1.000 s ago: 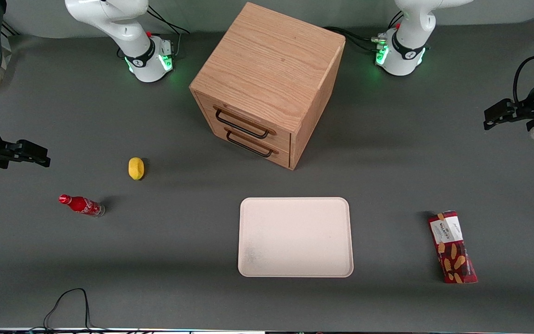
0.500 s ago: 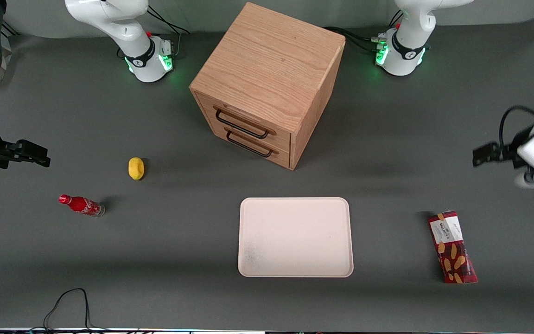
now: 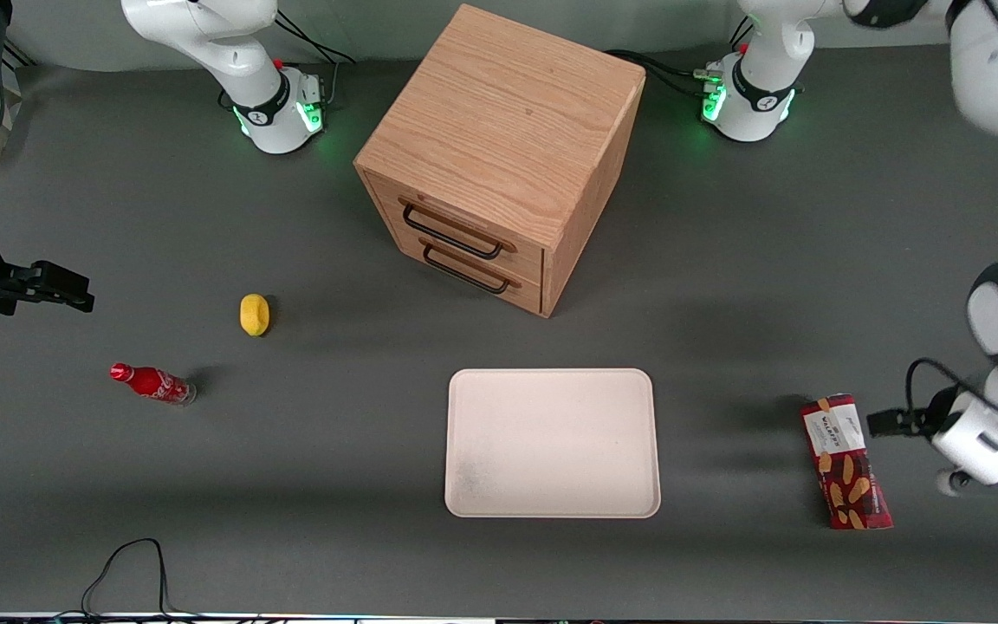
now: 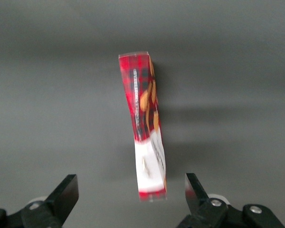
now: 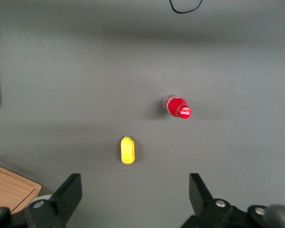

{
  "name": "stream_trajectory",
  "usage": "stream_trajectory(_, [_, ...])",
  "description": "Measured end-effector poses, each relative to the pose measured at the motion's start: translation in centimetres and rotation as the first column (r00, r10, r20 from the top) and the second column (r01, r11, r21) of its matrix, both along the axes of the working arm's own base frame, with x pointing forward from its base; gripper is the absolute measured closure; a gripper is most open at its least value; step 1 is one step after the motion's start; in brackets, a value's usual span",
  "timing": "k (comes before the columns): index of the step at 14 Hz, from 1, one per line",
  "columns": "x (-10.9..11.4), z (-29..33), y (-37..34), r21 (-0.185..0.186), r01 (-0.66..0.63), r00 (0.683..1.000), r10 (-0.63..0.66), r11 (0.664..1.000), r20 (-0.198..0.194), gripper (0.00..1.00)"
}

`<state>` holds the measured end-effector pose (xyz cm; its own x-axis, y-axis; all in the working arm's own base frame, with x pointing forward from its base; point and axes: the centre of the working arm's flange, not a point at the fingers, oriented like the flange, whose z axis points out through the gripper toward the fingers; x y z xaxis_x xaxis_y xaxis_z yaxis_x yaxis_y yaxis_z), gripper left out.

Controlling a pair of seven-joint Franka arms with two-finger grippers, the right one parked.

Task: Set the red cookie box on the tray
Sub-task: 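Move the left gripper down over the red plaid shortbread box, then close the left gripper on the box and lift it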

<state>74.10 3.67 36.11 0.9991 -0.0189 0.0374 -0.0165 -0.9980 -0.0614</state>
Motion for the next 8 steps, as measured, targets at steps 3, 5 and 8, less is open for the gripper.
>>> stream_trajectory(3, [1.1,-6.0,-0.2,-0.010,-0.024,1.000,0.024,1.000,0.001,0.00])
stream_trajectory(5, [1.3,-9.4,-0.4,-0.066,-0.063,0.998,0.063,0.996,0.001,0.02])
stream_trajectory(8, [1.5,-13.6,-0.2,-0.082,-0.080,0.996,0.083,0.993,0.031,0.21])
